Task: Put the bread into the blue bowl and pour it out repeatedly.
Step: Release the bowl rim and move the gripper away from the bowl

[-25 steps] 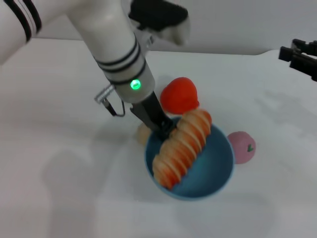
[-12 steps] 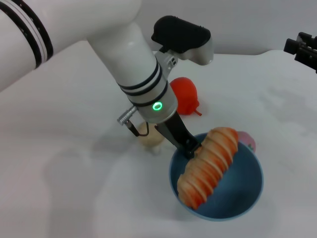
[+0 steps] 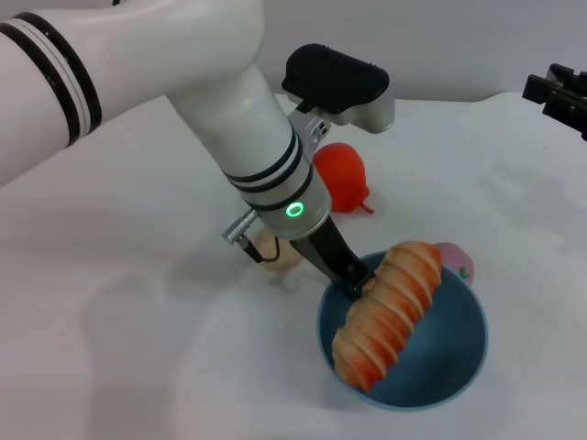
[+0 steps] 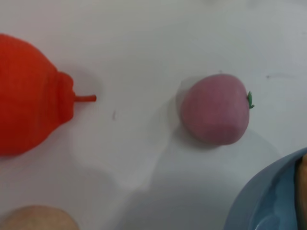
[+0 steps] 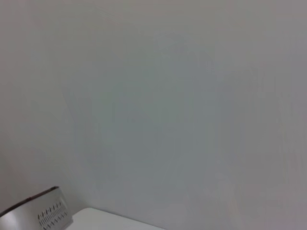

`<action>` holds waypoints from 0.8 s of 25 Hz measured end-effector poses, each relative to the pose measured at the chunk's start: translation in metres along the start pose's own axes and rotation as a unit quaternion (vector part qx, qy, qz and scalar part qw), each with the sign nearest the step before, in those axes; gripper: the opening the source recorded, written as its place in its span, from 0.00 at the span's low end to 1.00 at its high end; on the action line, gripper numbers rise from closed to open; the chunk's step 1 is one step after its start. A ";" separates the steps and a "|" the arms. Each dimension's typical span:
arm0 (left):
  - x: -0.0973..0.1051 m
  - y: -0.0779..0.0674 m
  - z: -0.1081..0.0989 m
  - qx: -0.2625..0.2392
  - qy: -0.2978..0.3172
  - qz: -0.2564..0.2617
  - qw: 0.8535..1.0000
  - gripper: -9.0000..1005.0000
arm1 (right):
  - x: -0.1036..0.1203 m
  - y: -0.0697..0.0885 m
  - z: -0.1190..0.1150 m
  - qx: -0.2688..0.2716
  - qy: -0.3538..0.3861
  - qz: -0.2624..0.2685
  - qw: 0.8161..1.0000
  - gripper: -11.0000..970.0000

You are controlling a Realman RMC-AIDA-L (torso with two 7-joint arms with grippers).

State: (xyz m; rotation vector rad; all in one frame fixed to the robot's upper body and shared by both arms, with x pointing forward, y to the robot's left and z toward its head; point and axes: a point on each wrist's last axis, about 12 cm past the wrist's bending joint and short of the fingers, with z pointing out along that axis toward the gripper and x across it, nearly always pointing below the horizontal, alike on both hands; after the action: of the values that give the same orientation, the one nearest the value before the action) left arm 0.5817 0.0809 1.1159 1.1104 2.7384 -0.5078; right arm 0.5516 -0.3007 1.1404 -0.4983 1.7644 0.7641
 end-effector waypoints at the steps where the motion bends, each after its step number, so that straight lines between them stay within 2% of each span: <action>1: 0.000 0.000 0.001 0.000 0.002 -0.001 1.000 0.02 | 0.000 0.000 0.000 0.000 0.000 0.000 1.000 0.45; 3: 0.001 0.001 0.002 -0.001 0.005 0.000 1.000 0.02 | 0.000 0.000 0.000 0.000 0.000 0.000 1.000 0.45; 16: 0.004 0.000 0.002 0.013 0.010 -0.010 1.000 0.26 | 0.004 -0.001 -0.001 0.002 -0.003 0.012 1.000 0.45; 20: 0.003 0.003 -0.003 0.019 0.011 -0.020 1.000 0.28 | 0.005 0.000 -0.001 -0.001 -0.002 0.009 1.000 0.45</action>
State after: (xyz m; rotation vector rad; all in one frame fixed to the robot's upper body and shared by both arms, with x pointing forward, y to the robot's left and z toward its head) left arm 0.5814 0.0859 1.1172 1.0764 2.7859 -0.5585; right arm 0.5495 -0.3017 1.1357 -0.4830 1.7676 0.7789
